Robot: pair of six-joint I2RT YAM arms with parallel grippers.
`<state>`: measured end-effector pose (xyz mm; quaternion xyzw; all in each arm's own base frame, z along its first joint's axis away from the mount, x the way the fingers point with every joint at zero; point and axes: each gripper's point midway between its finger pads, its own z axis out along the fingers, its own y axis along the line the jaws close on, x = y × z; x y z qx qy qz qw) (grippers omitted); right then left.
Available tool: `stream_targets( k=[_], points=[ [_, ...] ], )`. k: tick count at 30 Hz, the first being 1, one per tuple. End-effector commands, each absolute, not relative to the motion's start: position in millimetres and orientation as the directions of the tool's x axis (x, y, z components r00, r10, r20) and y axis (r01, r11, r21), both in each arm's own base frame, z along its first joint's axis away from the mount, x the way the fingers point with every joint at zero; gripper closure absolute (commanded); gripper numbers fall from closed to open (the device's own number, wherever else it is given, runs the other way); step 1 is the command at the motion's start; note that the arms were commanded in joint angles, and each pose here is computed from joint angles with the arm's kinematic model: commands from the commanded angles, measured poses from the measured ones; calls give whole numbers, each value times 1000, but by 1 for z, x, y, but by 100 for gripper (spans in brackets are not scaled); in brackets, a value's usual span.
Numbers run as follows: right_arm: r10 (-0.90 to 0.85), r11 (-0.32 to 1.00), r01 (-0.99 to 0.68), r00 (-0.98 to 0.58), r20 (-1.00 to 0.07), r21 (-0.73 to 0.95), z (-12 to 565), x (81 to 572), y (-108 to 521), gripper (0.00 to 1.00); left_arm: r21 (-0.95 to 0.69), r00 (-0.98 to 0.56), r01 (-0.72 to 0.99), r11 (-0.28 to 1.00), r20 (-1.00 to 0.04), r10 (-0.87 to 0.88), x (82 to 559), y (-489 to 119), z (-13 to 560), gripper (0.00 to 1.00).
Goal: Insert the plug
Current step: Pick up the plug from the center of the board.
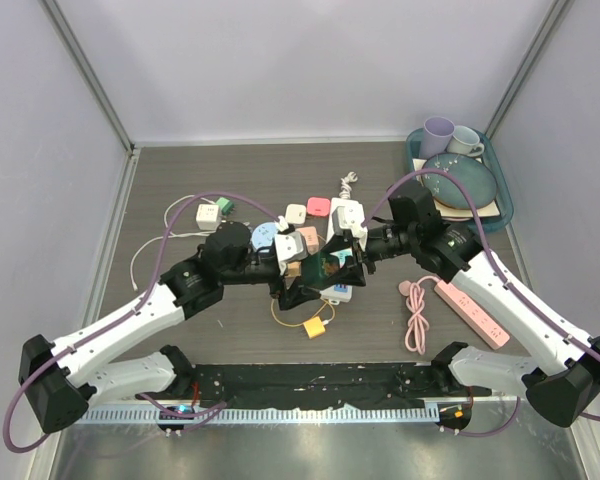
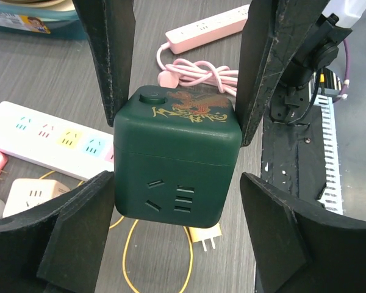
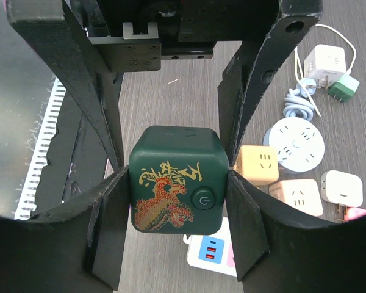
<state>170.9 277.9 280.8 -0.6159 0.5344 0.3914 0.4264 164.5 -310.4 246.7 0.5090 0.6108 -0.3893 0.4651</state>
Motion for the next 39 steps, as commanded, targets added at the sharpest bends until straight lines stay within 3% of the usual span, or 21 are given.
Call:
stream_targets(
  k=[1, 5, 9, 10, 11, 12, 16, 19, 23, 27, 30, 36, 39],
  points=[
    [-266, -86, -979, 200, -943, -183, 308, 169, 281, 99, 6, -27, 988, 153, -976, 214, 164, -316, 266, 20],
    [-274, -75, -982, 185, -944, -171, 306, 170, 281, 99, 8, -24, 989, 147, -978, 209, 164, -316, 269, 47],
    [-286, -54, -988, 156, -945, -147, 304, 172, 280, 96, 7, -30, 986, 167, -975, 221, 166, -315, 267, 92],
    [-288, -48, -989, 148, -946, -141, 303, 173, 280, 92, 10, -31, 984, 175, -974, 226, 168, -313, 265, 98],
    [-290, -40, -990, 139, -947, -133, 303, 174, 280, 85, 13, -33, 981, 194, -972, 231, 170, -312, 264, 100],
    [-292, -24, -994, 113, -950, -111, 304, 174, 279, 71, 11, -40, 979, 204, -969, 242, 171, -311, 260, 100],
    [-301, 91, -995, 14, -954, -43, 310, 184, 277, 48, 32, -52, 952, 306, -963, 265, 186, -301, 252, 100],
    [-264, 205, -979, -68, -962, 13, 319, 193, 275, 40, 60, -64, 907, 416, -958, 278, 203, -290, 247, 100],
    [-177, 480, -874, -182, -967, 76, 329, 225, 257, 28, 105, -56, 853, 511, -955, 290, 218, -281, 242, 100],
    [-64, 596, -786, -251, -966, 165, 343, 231, 243, 17, 122, -25, 814, 569, -969, 244, 225, -277, 245, 100],
    [36, 647, -713, -325, -945, 270, 350, 233, 236, 6, 123, -1, 784, 608, -980, 200, 231, -275, 250, 100],
    [146, 637, -621, -485, -862, 457, 344, 235, 247, 6, 126, 20, 757, 642, -985, 171, 237, -274, 251, 100],
    [137, 607, -594, -577, -805, 529, 330, 236, 261, 0, 126, 22, 755, 643, -986, 167, 238, -277, 250, 100]
  ],
)
